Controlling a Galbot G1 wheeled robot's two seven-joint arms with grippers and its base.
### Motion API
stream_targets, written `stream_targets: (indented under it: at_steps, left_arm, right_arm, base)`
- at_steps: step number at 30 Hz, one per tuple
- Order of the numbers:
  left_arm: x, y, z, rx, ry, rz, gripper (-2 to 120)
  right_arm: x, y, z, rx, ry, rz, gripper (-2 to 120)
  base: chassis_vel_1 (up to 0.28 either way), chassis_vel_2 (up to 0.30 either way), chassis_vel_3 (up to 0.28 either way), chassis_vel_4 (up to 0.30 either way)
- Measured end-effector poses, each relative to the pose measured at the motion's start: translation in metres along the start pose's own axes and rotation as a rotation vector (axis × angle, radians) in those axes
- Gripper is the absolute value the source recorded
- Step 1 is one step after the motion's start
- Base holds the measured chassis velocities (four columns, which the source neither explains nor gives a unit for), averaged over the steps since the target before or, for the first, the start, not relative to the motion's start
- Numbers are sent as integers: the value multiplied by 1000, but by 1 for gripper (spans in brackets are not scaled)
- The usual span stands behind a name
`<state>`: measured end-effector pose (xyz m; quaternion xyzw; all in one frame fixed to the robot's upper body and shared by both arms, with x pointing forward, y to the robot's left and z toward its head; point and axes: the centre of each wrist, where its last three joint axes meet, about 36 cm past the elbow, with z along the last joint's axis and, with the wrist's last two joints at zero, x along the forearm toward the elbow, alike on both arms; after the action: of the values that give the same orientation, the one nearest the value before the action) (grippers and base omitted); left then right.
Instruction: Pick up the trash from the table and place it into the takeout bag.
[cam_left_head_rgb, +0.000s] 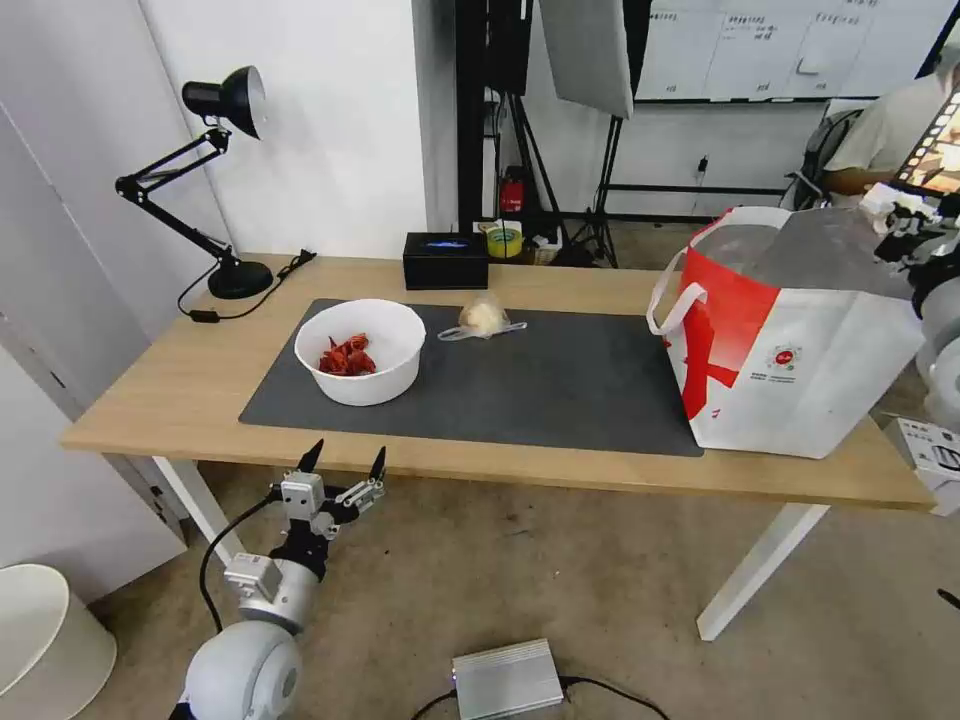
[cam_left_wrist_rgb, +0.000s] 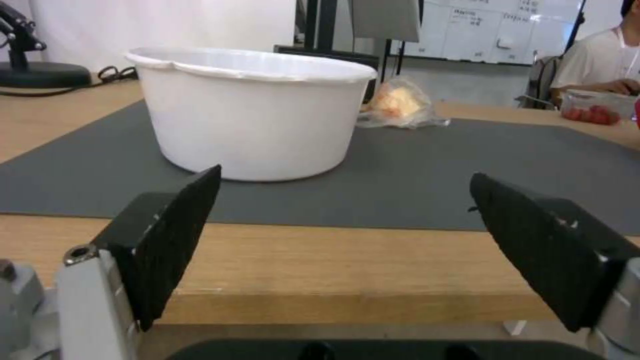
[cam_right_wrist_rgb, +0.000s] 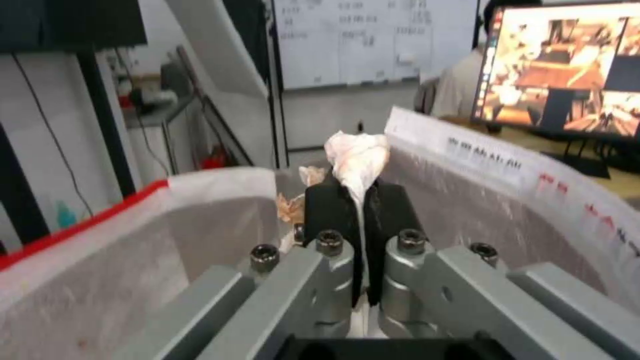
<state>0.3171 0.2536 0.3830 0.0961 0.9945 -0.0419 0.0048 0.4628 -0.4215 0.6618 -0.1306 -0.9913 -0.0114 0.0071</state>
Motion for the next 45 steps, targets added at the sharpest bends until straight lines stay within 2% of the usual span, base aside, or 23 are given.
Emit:
stream_targets:
  at_steps: [2,4,8,9,16,17,18,22,23,26,31,34,36,45]
  left_arm:
    - [0,-1,0,2,-1,0,100]
    - [1,-1,0,3,-1,-1,100]
    - [2,-1,0,3,-2,-5,100]
    - [2,-1,0,3,-2,-5,100]
    - [2,-1,-2,4,-7,-7,100]
    - [2,-1,-2,4,-7,-7,100]
    - [2,-1,-2,4,-7,-7,100]
    - [3,-1,-2,4,-9,-9,100]
    - [3,-1,-2,4,-9,-9,100]
    - [5,-3,-4,6,-13,-8,100]
    - [5,-4,-5,7,-16,-7,100]
    - [5,-5,-6,10,-21,-8,100]
    - [5,-6,-7,12,-23,-8,100]
    - [10,-9,-7,13,-25,-10,100]
  right_arm:
    - [0,-1,-1,7,16,4,10]
    - [0,-1,-1,9,19,6,14]
    - [1,-3,0,12,29,15,33]
    - [1,-3,0,12,29,15,33]
    - [5,-5,-1,-11,35,7,61]
    - [6,-5,0,-18,13,-4,67]
    - [6,-5,0,-18,13,-4,67]
    - [9,-1,11,-41,-135,-100,85]
    - [9,-1,11,-41,-135,-100,85]
    - [15,4,28,-62,-221,-208,97]
    - [21,7,52,-52,-366,-338,100]
    - [27,11,62,-61,-408,-390,100]
    - [30,13,67,-67,-420,-407,100]
    - [76,30,126,-76,-485,-522,100]
  base:
    - [0,0,0,0]
    - [0,0,0,0]
    - [0,0,0,0]
    - [0,0,0,0]
    - [0,0,0,0]
    - [0,0,0,0]
    - [0,0,0,0]
    - [0,0,0,0]
    - [0,0,0,0]
    - [0,0,0,0]
    - [0,0,0,0]
    - [0,0,0,0]
    - [0,0,0,0]
    - [0,0,0,0]
